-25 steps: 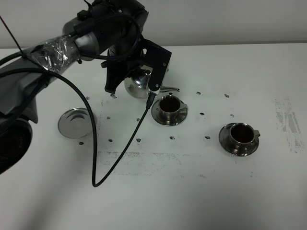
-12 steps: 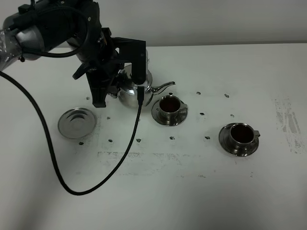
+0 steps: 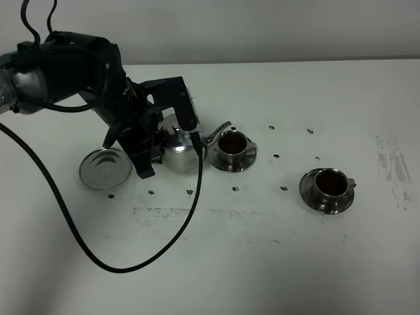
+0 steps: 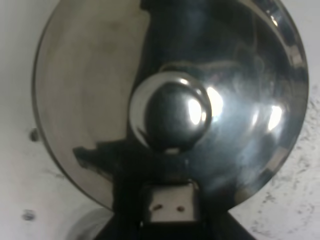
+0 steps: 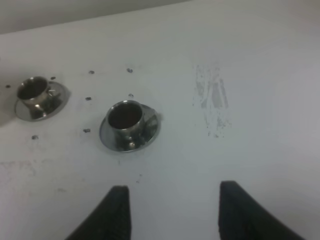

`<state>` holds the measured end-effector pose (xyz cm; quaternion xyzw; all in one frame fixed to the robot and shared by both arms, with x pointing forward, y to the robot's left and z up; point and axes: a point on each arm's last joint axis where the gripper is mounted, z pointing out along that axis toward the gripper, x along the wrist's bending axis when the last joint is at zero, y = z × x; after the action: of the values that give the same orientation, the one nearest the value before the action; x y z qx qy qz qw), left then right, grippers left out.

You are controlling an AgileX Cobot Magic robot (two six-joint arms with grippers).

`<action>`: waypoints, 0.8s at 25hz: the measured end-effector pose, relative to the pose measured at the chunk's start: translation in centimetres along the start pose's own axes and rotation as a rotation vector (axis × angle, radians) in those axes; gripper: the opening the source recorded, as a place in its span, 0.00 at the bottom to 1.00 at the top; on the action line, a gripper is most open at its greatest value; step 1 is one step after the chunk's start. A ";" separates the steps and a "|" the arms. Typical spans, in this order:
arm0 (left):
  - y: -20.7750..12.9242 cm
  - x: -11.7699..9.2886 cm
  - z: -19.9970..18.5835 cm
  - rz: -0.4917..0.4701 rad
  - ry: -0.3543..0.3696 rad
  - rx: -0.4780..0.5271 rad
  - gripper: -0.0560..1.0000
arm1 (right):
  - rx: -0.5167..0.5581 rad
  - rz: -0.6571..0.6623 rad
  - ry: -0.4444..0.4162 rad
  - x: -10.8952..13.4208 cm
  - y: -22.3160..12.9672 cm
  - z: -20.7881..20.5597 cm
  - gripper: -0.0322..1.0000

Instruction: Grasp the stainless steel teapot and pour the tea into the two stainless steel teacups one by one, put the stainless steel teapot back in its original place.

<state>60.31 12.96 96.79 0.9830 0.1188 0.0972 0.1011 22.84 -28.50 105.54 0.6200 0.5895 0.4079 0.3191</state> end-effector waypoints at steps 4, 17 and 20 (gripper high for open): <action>-0.6 -1.0 0.9 -0.033 -0.029 -0.002 0.23 | 0.000 0.000 0.000 0.0 0.0 0.0 0.41; -1.8 -2.4 2.3 -0.063 -0.035 -0.009 0.23 | 0.000 0.000 0.000 0.0 0.0 0.0 0.41; -1.5 -2.2 0.4 -0.091 0.006 -0.041 0.23 | 0.000 0.000 0.000 0.0 0.0 0.0 0.41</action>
<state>57.93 13.81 95.72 0.9740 0.1615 0.0980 0.1251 22.84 -28.50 105.54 0.6200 0.5895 0.4079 0.3191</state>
